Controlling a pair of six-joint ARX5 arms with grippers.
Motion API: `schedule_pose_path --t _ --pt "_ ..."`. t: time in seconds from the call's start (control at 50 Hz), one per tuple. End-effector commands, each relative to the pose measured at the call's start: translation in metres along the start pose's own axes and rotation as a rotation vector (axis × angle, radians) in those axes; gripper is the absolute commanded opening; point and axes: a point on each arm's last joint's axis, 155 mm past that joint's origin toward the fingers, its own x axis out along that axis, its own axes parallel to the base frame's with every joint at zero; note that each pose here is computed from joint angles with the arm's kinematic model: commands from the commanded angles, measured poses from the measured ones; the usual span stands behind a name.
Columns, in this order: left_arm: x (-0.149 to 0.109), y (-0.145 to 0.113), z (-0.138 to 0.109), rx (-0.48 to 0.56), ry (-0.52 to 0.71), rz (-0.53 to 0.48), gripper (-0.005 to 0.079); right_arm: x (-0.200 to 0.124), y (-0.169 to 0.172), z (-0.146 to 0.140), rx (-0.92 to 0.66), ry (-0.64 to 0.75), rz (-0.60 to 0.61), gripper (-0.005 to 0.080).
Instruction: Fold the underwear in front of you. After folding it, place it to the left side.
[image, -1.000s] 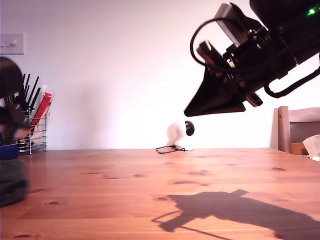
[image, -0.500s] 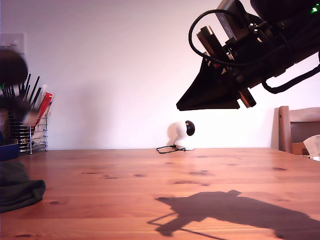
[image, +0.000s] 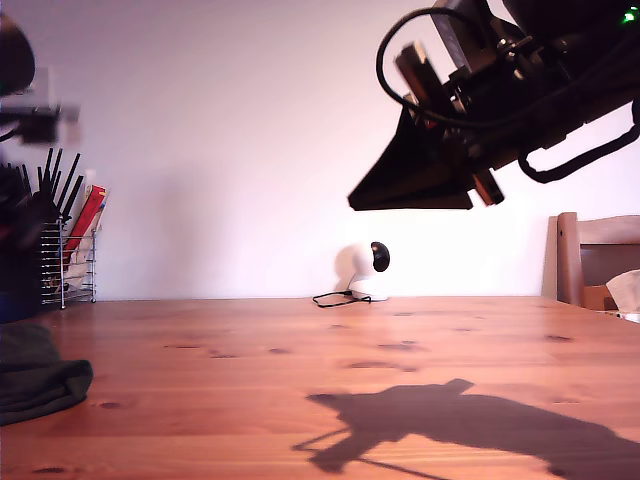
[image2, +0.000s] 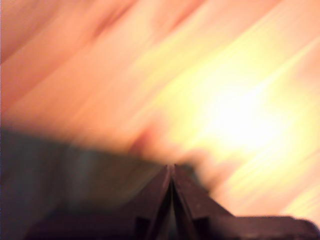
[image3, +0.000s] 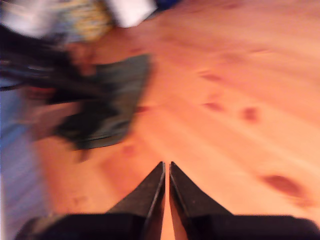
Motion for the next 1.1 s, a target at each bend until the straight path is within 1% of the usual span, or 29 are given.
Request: schedule_pose_path --t 0.0,0.02,0.04,0.08,0.1,0.18,0.26,0.38,0.48,0.56,0.7,0.8,0.88,1.02,1.04,1.08 --pt "-0.011 -0.008 0.016 -0.019 -0.082 -0.036 -0.0021 -0.002 -0.002 -0.006 -0.031 0.001 -0.034 -0.0011" --pt "-0.013 -0.011 0.021 -0.014 -0.104 -0.053 -0.0021 -0.003 -0.005 -0.006 -0.038 -0.001 -0.056 -0.0011" --pt "-0.016 -0.014 0.026 -0.037 -0.128 -0.068 -0.0021 -0.003 -0.006 -0.007 -0.045 -0.001 -0.071 -0.0011" --pt "-0.021 -0.018 0.034 -0.033 -0.164 -0.086 -0.0021 -0.005 -0.007 -0.008 -0.059 -0.004 -0.102 -0.0011" --pt "-0.023 -0.019 0.038 -0.057 -0.178 -0.095 -0.0021 -0.006 -0.009 -0.010 -0.063 -0.003 -0.122 -0.0011" --pt "-0.031 -0.025 0.048 -0.068 -0.230 -0.119 -0.0021 -0.011 -0.009 -0.014 -0.087 -0.013 -0.177 -0.0011" --pt "-0.036 -0.031 0.051 -0.067 -0.266 -0.123 -0.0021 -0.020 -0.008 -0.019 -0.104 -0.026 -0.234 -0.0011" --pt "-0.046 -0.039 0.050 -0.057 -0.318 -0.116 -0.0021 -0.040 -0.008 -0.016 -0.127 -0.077 -0.306 -0.0011" --pt "-0.057 -0.041 0.047 -0.060 -0.375 -0.087 -0.0021 -0.059 -0.004 -0.011 -0.141 -0.131 -0.335 -0.0011" --pt "-0.068 -0.040 0.045 -0.049 -0.425 -0.055 -0.0021 -0.076 -0.009 -0.012 -0.152 -0.152 -0.396 -0.0011" --pt "-0.089 -0.035 0.036 -0.039 -0.518 0.028 -0.0021 -0.106 -0.018 -0.008 -0.226 -0.208 -0.503 -0.0011" --pt "-0.097 -0.030 0.026 -0.044 -0.563 0.092 -0.0021 -0.124 -0.034 -0.016 -0.234 -0.206 -0.603 -0.0011" --pt "-0.101 -0.027 0.021 -0.047 -0.604 0.123 -0.0021 -0.136 -0.046 -0.017 -0.219 -0.239 -0.657 -0.0011" --pt "-0.113 -0.022 0.022 -0.045 -0.696 0.160 -0.0021 -0.158 -0.071 -0.013 -0.192 -0.315 -0.738 -0.0011" --pt "-0.114 -0.021 0.021 -0.045 -0.706 0.165 -0.0021 -0.157 -0.072 -0.015 -0.194 -0.319 -0.733 -0.0011" --pt "-0.114 -0.019 0.020 -0.050 -0.719 0.175 -0.0021 -0.165 -0.083 -0.016 -0.184 -0.348 -0.760 -0.0011"
